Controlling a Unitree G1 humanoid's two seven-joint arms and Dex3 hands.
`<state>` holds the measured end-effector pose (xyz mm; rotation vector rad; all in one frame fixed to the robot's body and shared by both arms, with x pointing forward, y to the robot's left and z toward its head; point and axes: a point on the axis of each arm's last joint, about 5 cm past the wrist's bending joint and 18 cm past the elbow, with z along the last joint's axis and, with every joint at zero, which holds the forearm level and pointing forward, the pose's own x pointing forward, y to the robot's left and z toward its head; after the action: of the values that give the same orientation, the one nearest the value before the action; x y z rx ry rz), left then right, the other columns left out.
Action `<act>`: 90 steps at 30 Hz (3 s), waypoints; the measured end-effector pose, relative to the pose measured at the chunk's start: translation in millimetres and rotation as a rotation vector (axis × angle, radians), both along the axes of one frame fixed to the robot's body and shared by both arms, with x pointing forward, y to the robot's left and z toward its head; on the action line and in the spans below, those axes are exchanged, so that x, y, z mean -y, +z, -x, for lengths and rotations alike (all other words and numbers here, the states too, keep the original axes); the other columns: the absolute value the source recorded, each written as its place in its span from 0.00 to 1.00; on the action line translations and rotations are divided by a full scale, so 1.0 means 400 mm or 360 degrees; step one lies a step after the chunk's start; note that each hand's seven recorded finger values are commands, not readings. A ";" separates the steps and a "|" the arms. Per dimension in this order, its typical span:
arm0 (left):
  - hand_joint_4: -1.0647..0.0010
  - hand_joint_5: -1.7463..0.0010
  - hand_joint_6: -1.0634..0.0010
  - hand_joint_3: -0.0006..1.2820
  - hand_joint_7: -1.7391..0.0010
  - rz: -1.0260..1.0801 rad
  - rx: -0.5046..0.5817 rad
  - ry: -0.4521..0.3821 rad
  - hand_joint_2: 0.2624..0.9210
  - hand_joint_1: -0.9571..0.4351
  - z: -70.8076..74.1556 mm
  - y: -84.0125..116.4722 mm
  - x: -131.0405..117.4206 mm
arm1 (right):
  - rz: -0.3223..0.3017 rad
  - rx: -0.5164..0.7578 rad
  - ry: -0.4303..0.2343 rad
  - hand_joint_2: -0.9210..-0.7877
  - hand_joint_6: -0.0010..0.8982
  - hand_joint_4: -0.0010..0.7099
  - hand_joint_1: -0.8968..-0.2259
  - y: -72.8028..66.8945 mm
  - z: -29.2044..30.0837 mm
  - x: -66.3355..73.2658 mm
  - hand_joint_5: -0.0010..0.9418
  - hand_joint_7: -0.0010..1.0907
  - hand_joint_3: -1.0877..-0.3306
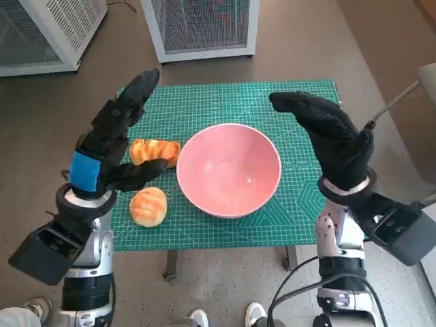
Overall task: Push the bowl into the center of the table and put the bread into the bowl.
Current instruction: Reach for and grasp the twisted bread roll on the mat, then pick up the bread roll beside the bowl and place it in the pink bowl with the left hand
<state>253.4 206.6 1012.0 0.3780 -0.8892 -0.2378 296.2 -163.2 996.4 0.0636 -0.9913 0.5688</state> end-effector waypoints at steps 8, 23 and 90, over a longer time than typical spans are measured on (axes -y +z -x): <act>0.88 1.00 0.73 0.01 0.99 -0.0637 -0.0292 0.0425 0.74 0.60 0.000 0.066 -0.077 | 0.0002 0.0002 -0.0008 0.00 0.00 0.45 0.46 0.000 0.000 0.003 0.00 0.71 0.67; 0.95 1.00 0.74 0.01 1.00 -0.1180 -0.1162 0.0879 0.71 0.74 -0.083 0.119 -0.058 | -0.0018 -0.0007 -0.0008 0.00 0.01 0.46 0.45 -0.002 -0.001 0.005 0.00 0.69 0.71; 0.44 0.28 0.38 0.08 0.35 -0.1882 -0.1014 0.1130 1.00 0.69 -0.234 -0.150 0.023 | -0.0062 -0.0098 -0.0009 0.00 0.01 0.45 0.48 -0.030 0.007 0.009 0.00 0.68 0.70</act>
<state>347.1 197.5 952.0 1.5744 0.1426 -0.1798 293.5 -166.6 984.5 0.1125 -0.9426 0.5393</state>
